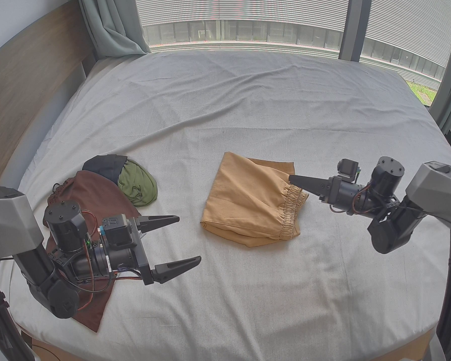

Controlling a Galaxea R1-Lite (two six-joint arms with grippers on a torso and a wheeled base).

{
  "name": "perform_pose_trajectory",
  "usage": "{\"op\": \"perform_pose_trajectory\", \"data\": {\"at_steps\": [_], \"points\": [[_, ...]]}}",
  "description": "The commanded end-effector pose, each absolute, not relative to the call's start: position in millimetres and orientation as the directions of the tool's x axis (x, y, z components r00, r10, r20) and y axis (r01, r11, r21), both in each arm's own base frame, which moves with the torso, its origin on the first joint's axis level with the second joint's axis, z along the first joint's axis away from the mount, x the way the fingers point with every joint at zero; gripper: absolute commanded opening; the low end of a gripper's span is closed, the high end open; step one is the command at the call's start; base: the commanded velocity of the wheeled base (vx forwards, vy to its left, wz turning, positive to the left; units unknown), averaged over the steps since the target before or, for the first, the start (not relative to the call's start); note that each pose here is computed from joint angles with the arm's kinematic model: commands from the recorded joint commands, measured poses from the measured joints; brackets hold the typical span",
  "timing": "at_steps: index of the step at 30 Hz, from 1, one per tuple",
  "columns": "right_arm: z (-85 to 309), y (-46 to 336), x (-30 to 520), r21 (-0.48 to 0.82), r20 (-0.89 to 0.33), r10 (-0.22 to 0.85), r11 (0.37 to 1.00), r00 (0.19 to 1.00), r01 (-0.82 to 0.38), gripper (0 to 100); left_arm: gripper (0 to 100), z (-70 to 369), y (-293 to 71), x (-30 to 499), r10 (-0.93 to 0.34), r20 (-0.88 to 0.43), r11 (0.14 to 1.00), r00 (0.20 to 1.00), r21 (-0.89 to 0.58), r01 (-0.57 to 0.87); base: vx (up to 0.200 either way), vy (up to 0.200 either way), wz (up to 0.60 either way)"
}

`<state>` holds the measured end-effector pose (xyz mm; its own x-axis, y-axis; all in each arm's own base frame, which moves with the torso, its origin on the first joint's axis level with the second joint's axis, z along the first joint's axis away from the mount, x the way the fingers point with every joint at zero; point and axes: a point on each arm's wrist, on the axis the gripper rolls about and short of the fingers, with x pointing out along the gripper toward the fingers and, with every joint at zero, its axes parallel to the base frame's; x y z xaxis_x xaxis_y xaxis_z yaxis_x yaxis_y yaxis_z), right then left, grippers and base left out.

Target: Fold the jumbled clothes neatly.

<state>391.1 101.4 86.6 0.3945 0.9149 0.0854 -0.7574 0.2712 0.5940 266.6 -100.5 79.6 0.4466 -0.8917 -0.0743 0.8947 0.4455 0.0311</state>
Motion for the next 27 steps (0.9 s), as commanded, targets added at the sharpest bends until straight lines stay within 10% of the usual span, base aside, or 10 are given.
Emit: {"op": "perform_pose_trajectory", "data": {"at_steps": [1,27], "points": [[128.5,58.9,360.0,0.515,0.111,0.872,0.360,0.477,-0.778,100,100,82.0,-114.0,250.7,-0.917,-0.081,0.390,0.390,0.011,0.921,0.000,0.000,0.00],[145.6,-20.1,213.7,0.059,0.050,0.684,0.725,0.727,-0.686,100,100,130.3,-136.7,158.7,-0.979,0.019,0.201,0.201,0.034,0.979,0.000,0.000,0.00]]}}
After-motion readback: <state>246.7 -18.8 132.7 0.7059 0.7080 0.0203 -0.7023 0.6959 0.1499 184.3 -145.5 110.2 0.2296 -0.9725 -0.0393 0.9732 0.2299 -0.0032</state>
